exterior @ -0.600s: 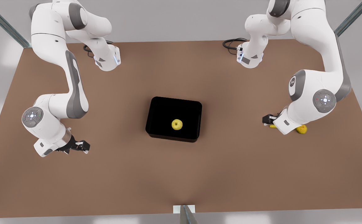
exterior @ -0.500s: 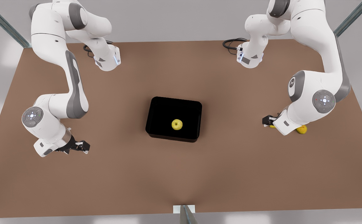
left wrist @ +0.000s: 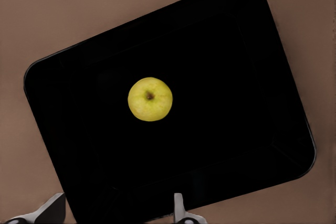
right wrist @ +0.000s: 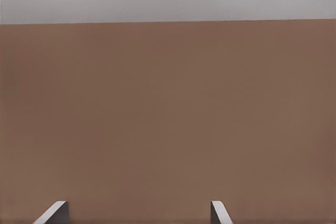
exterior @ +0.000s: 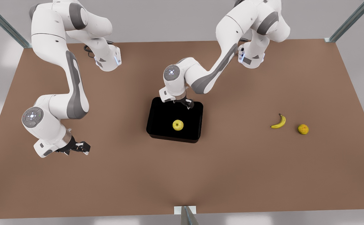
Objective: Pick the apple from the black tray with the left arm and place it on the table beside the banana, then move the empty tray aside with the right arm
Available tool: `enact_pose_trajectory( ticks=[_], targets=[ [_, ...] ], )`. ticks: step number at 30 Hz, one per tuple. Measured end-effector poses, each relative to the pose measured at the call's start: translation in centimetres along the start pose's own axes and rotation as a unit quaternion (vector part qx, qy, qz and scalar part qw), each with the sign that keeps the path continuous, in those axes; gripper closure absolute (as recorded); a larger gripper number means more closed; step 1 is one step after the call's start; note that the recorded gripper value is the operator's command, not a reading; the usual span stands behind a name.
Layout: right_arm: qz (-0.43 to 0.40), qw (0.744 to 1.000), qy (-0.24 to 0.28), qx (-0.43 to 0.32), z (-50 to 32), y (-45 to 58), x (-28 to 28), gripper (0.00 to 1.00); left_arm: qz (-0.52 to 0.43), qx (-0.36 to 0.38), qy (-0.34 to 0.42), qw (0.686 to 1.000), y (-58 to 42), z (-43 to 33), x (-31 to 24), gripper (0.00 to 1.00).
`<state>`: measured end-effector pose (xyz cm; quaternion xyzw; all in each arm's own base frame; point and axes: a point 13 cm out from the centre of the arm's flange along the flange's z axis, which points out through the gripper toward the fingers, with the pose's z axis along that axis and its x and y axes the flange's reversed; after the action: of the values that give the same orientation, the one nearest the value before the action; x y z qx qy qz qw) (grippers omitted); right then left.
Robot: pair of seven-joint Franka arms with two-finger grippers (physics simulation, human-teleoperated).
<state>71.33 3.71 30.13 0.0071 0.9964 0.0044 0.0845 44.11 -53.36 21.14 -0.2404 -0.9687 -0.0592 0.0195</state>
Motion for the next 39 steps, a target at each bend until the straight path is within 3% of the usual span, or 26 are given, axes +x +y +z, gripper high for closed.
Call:
enact_pose_trajectory(
  ticks=[7, 13, 39],
  targets=[
    [0.001, 1.0, 0.0, 0.0, 0.0, 0.0, 0.0, 0.0, -0.145, 0.023, -0.072, 0.987, -1.0, 1.8, -6.3, 0.0],
    [0.001, 1.0, 0.0, 0.0, 0.0, 0.0, 0.0, 0.0, -0.216, 0.017, -0.073, 0.974, 0.4, 6.0, -8.2, 0.0],
    [0.001, 1.0, 0.002, 0.001, 0.3, 0.0, 0.1, 0.0, -0.278, 0.018, -0.081, 0.957, -0.4, 16.2, -7.4, 0.0]
  ],
)
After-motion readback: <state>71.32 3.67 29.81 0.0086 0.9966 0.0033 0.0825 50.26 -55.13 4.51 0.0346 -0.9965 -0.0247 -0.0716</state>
